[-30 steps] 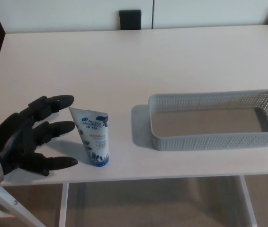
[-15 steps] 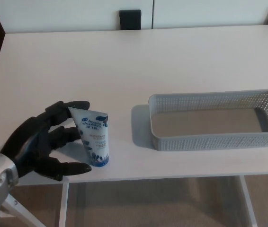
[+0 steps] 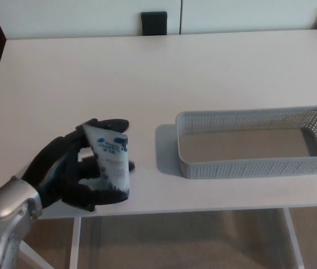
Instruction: The robot walks towards a table in front, picks a shampoo with left hand and puts it in a small grey container
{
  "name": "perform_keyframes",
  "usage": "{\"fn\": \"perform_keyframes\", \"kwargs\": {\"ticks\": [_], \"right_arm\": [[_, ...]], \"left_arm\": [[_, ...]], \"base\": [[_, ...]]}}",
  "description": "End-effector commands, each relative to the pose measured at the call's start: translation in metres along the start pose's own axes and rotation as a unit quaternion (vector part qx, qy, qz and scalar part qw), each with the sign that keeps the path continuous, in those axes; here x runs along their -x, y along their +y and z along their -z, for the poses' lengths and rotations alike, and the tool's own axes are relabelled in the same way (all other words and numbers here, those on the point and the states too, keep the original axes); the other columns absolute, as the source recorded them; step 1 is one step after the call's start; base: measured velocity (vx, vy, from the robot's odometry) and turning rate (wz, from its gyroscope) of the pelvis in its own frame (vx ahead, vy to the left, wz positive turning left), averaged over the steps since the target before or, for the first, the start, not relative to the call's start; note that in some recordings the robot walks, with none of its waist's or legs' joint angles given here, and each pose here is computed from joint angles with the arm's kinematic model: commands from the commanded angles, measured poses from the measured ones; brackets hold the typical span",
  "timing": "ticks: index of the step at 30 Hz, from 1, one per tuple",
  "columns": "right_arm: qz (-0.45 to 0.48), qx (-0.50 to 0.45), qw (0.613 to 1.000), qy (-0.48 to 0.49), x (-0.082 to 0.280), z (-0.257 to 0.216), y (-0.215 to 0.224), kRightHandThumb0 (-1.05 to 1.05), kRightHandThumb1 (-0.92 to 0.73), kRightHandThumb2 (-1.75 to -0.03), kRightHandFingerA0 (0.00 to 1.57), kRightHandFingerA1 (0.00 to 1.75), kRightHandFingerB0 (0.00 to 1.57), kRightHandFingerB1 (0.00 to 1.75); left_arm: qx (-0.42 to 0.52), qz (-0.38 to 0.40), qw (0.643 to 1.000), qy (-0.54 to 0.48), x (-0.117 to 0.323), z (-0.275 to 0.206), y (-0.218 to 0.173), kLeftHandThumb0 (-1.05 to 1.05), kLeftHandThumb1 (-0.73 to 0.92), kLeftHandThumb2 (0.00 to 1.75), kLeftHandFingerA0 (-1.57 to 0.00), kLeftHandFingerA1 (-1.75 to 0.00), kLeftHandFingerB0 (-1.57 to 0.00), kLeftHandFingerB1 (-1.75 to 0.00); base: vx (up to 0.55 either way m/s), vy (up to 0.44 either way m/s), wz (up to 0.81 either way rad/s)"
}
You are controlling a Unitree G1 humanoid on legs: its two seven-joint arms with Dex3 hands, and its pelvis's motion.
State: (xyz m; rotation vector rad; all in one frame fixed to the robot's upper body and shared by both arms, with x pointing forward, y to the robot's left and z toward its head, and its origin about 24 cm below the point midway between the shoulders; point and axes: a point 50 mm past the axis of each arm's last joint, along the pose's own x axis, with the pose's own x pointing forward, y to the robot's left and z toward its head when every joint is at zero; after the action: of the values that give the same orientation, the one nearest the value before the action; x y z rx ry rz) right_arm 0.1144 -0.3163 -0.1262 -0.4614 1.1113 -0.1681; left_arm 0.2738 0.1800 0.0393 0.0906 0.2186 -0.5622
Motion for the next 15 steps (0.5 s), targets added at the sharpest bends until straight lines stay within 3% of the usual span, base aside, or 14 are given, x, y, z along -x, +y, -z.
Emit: {"fn": "perform_keyframes", "kwargs": {"ticks": [1,2,3,4,6,7,9,10,13,14,15], "right_arm": [[-0.005,-0.014,1.000,-0.003,-0.001,-0.003,0.001,-0.41,-0.49,-0.76,0.74,0.62,0.41,0.48],[-0.005,-0.016,1.000,-0.004,-0.001,-0.003,0.001,-0.41,-0.49,-0.76,0.74,0.62,0.41,0.48],[-0.005,-0.017,1.000,-0.007,-0.001,-0.005,0.001,-0.42,-0.49,-0.77,0.75,0.63,0.41,0.49],[-0.005,-0.019,1.000,-0.011,-0.002,-0.009,0.001,-0.33,-0.60,-0.59,0.81,0.57,0.47,0.39],[-0.006,-0.017,1.000,-0.014,-0.003,-0.013,-0.001,-0.32,-0.60,-0.58,0.79,0.54,0.47,0.38],[-0.005,-0.020,1.000,-0.017,-0.003,-0.016,-0.002,-0.42,-0.49,-0.77,0.73,0.63,0.41,0.49],[-0.005,-0.026,1.000,-0.016,-0.003,-0.017,-0.003,-0.43,-0.49,-0.77,0.68,0.61,0.42,0.49],[-0.008,-0.032,0.999,-0.014,-0.003,-0.016,-0.003,-0.35,-0.59,-0.57,0.68,0.47,0.47,0.37],[-0.009,-0.035,0.999,-0.012,-0.003,-0.016,-0.003,-0.35,-0.59,-0.57,0.70,0.48,0.48,0.37],[-0.009,-0.033,0.999,-0.011,-0.003,-0.016,-0.004,-0.42,-0.48,-0.76,0.65,0.60,0.43,0.49],[-0.009,-0.032,0.999,-0.011,-0.003,-0.017,-0.004,-0.42,-0.48,-0.76,0.65,0.60,0.43,0.49]], "left_arm": [[-0.014,0.013,1.000,-0.015,-0.006,-0.004,-0.004,-0.17,0.02,1.20,-1.57,-0.86,-1.26,-0.62],[-0.004,0.014,1.000,-0.017,-0.006,-0.004,-0.004,-0.17,0.02,1.20,-1.57,-0.86,-1.26,-0.62],[0.000,0.003,1.000,-0.015,-0.007,-0.004,-0.006,-0.17,0.02,1.21,-1.57,-0.88,-1.42,-0.67],[0.019,-0.003,1.000,-0.013,-0.007,-0.003,-0.007,-0.08,-0.02,1.30,-1.57,-0.93,-1.46,-0.78],[0.030,-0.008,0.999,-0.010,-0.008,-0.003,-0.007,-0.06,-0.06,1.34,-1.57,-0.95,-1.46,-0.81],[0.031,-0.008,0.999,-0.012,-0.009,-0.004,-0.007,-0.08,-0.06,1.34,-1.57,-0.96,-1.44,-0.83],[0.031,-0.009,0.999,-0.012,-0.009,-0.004,-0.006,-0.10,-0.04,1.33,-1.57,-0.97,-1.43,-0.84],[0.036,-0.009,0.999,-0.013,-0.009,-0.004,-0.006,-0.13,0.00,1.28,-1.57,-0.99,-1.40,-0.88],[0.041,-0.011,0.999,-0.018,-0.008,-0.005,-0.004,-0.15,0.02,1.27,-1.57,-0.99,-1.40,-0.88],[0.040,-0.010,0.999,-0.021,-0.008,-0.005,-0.003,-0.16,0.02,1.26,-1.57,-0.97,-1.40,-0.87],[0.039,-0.009,0.999,-0.023,-0.007,-0.006,-0.002,-0.16,0.02,1.26,-1.57,-0.97,-1.40,-0.87]], "base": [[0.00,0.000,0.00],[0.00,0.000,0.00],[0.00,0.000,0.00],[0.00,0.000,0.00],[0.00,0.000,0.00],[0.00,0.000,0.00],[0.00,0.000,0.00],[0.00,0.000,0.00],[0.00,0.000,0.00],[0.00,0.000,0.00],[0.00,0.000,0.00]]}}
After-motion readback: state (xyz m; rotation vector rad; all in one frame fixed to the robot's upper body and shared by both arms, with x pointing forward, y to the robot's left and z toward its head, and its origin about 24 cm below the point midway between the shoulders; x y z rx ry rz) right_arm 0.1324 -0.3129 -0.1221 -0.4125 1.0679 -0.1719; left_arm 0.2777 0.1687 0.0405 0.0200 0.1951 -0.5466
